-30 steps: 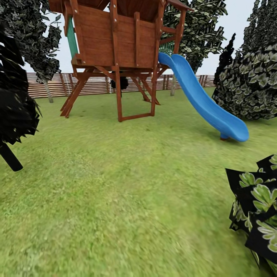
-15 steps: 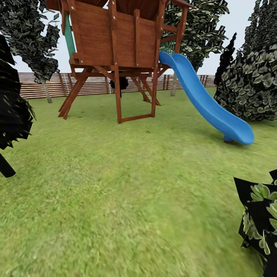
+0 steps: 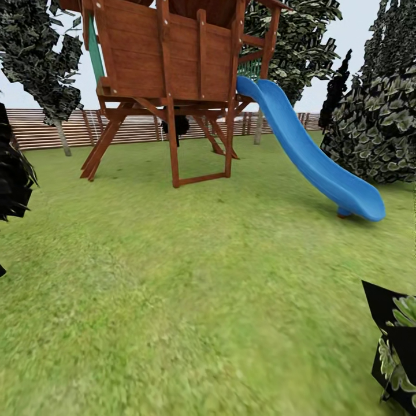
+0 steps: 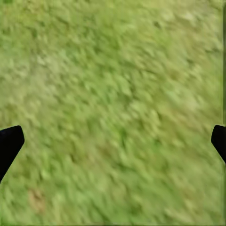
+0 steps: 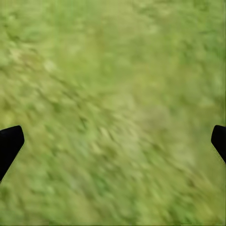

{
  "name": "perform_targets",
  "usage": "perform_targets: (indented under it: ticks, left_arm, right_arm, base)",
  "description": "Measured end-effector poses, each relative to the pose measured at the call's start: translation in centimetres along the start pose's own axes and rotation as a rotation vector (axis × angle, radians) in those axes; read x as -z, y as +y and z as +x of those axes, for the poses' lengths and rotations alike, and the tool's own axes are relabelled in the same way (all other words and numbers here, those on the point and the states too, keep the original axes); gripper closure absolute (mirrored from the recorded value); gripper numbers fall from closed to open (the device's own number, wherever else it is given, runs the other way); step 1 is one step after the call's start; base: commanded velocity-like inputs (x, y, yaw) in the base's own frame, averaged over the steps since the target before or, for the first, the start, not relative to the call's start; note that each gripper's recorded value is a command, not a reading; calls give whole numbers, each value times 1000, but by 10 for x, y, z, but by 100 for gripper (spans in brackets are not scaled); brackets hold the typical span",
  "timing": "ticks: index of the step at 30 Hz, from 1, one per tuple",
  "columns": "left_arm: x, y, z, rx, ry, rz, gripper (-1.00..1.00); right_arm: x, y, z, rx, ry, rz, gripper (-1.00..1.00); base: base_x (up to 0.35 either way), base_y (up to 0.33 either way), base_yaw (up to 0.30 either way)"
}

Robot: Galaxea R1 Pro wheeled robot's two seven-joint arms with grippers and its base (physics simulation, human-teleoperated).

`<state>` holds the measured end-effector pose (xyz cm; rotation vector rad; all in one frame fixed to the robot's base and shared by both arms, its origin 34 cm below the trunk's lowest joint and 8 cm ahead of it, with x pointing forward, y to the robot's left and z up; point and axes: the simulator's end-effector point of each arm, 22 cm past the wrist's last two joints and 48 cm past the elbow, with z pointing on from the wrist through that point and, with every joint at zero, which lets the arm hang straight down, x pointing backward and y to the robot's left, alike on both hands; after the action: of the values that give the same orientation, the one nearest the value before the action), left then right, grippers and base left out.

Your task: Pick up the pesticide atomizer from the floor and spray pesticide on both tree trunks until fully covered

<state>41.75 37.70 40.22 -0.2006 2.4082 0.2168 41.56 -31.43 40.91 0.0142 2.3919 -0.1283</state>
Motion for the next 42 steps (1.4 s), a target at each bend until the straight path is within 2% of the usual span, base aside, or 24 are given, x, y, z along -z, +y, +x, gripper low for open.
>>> perform_targets:
  ticks: [18, 42]
  left_arm:
    - [0, 0, 0, 1, -1, 0, -100]
    - [0, 1, 0, 1, 0, -1, -100]
  right_arm:
    - [0, -1, 1, -1, 1, 2, -100]
    - [0, -1, 1, -1, 2, 3, -100]
  base:
    - [339, 0, -45]
    - [339, 0, -282]
